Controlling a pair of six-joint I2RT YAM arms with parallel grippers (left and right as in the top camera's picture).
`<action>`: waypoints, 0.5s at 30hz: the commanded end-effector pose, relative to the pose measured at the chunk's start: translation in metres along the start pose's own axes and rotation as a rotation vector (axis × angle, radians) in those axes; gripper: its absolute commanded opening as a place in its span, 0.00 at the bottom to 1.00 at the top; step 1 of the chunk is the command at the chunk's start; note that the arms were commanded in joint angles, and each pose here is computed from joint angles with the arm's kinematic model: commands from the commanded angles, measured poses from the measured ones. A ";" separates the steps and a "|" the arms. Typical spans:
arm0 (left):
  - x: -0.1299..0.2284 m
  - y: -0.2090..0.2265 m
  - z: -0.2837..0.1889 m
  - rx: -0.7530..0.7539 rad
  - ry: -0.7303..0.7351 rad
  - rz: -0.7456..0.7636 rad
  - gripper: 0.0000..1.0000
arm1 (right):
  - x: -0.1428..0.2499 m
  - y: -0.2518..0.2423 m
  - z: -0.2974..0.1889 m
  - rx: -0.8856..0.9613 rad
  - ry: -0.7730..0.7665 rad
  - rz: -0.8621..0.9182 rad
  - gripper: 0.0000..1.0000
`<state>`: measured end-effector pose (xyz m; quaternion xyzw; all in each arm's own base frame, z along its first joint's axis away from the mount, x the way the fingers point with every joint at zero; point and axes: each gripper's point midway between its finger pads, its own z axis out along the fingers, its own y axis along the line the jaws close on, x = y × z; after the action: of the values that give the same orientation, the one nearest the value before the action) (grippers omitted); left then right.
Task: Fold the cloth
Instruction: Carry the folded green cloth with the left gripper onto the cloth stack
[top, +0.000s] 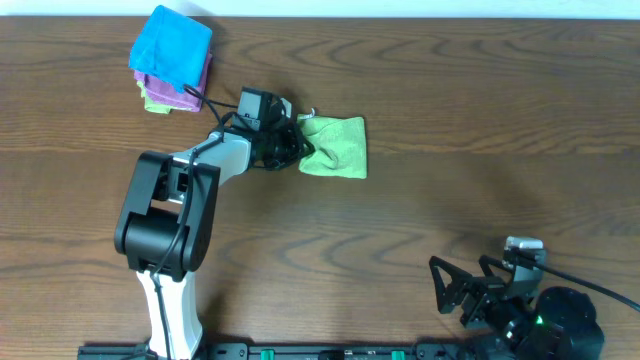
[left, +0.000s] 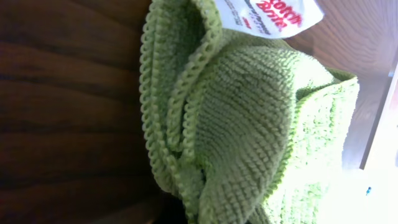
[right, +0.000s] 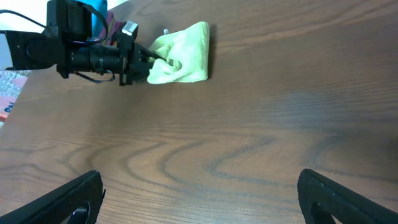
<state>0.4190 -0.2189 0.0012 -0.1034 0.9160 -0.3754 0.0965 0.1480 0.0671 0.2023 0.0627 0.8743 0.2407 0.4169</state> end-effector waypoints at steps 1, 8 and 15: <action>0.004 0.013 0.007 -0.018 0.012 -0.017 0.06 | 0.001 -0.001 0.000 0.003 0.001 0.019 0.99; -0.079 -0.059 -0.078 0.046 -0.270 0.089 0.06 | 0.001 -0.001 0.000 0.003 0.001 0.019 0.99; -0.172 -0.094 -0.184 -0.062 -0.589 0.104 0.06 | 0.001 -0.001 0.000 0.003 0.001 0.019 0.99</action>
<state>0.5240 -0.1554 0.1721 -0.1346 0.8766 -0.3497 0.3019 0.1479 0.0671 0.2021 0.0628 0.8744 0.2406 0.4165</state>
